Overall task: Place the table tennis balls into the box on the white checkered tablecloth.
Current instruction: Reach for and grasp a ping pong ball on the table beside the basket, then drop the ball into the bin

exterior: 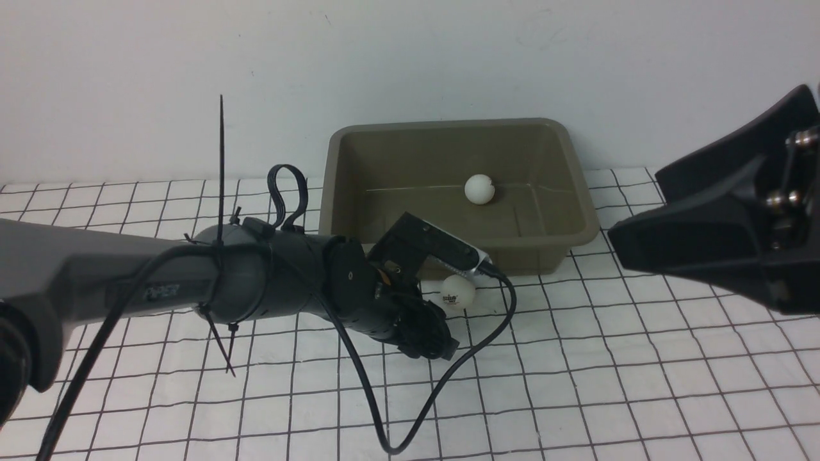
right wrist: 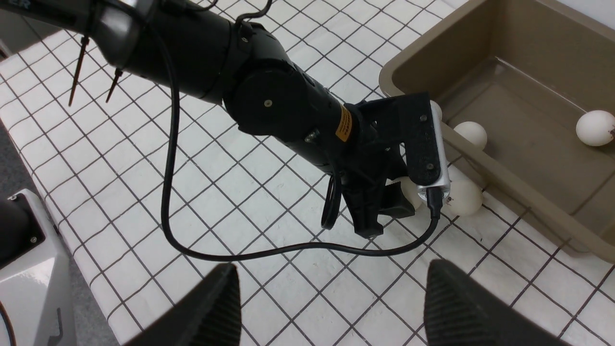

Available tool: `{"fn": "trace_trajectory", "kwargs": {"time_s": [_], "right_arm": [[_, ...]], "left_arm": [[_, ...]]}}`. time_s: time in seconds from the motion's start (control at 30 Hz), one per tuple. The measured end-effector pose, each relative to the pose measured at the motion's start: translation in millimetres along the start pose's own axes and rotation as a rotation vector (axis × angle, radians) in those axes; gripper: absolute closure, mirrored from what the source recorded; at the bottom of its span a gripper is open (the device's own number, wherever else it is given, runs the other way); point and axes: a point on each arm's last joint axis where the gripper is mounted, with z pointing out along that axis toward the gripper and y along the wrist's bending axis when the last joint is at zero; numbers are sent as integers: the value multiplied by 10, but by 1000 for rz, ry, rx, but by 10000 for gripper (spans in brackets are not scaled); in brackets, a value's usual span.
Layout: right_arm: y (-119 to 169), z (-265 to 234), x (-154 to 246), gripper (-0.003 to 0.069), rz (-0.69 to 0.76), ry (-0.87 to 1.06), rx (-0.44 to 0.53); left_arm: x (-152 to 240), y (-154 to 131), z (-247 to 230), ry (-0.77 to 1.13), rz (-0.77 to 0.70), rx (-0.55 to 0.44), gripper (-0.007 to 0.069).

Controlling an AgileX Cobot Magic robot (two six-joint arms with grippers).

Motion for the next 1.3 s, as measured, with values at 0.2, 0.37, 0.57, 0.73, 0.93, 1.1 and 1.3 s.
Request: {"fn": "trace_trajectory", "kwargs": {"time_s": [0.2,0.37,0.57,0.73,0.93,1.1,1.3], "right_arm": [[0,0,0,195,0,0,0],[0,0,0,195,0,0,0],[4,0,8,195,0,8,-4],[8,0,18,195,0,19,-9],[8,0,18,195,-6,19,-9],[9,0,18,195,-17,20,-11],[12,0,25,195,-19,27,-14]], "left_arm": [[-71,-37,-207,0,6,25,277],[-276,-80,-672,-103,24,32,277],[-512,80,-946,-335,94,-77,277],[-545,400,-795,-358,148,-179,277],[-630,616,-518,-328,175,-213,155],[-717,555,-681,-329,101,-156,107],[-668,346,-1077,-202,51,14,128]]}}
